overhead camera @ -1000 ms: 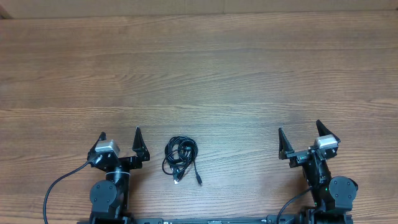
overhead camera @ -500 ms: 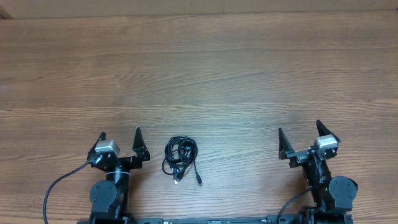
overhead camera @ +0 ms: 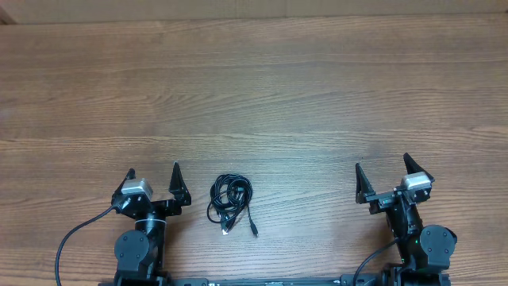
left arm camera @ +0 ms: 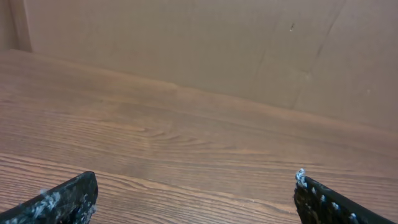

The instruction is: Untangle cables

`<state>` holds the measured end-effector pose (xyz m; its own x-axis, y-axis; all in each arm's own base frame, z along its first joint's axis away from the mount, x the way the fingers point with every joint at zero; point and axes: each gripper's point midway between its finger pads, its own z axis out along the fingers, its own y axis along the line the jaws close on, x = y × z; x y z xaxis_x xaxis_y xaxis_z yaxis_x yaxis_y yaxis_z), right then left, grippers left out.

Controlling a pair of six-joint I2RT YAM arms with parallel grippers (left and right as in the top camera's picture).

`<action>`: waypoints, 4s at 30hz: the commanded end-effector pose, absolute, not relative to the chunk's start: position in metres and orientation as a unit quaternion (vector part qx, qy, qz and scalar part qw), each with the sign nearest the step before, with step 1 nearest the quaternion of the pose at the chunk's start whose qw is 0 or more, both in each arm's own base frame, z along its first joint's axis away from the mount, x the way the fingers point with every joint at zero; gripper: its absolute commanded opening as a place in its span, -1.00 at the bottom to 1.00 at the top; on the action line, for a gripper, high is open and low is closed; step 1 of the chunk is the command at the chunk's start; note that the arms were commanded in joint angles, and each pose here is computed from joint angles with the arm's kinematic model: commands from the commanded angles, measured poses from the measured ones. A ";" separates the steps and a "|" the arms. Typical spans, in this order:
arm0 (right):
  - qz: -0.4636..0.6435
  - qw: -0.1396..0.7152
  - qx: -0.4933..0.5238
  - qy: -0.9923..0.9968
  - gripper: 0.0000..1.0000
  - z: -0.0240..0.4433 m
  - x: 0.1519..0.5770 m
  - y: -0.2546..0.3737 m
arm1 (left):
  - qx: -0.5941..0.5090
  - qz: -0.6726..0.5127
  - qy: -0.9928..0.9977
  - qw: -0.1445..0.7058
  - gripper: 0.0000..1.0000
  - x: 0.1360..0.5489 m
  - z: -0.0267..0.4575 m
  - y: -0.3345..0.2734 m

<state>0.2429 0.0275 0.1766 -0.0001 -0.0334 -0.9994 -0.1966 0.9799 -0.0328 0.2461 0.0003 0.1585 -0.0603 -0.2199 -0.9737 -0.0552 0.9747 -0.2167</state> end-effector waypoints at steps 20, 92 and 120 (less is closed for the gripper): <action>0.059 0.704 -0.084 0.703 1.00 0.175 0.243 0.029 | -0.087 -0.053 0.725 0.681 0.99 0.246 0.159 0.001; 0.059 0.704 -0.084 0.703 1.00 0.175 0.243 0.029 | -0.055 -0.026 0.771 0.634 0.99 0.223 0.181 0.001; 0.059 0.704 -0.084 0.703 1.00 0.175 0.243 0.029 | 0.070 -0.107 0.916 0.379 0.99 0.249 0.251 -0.054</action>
<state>0.2429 0.0275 0.1766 -0.0001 -0.0338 -0.9994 -0.1966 0.9799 -0.0331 0.2426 -0.0417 0.2331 -0.6956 -0.0036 -0.7185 0.1265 0.9838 -0.1273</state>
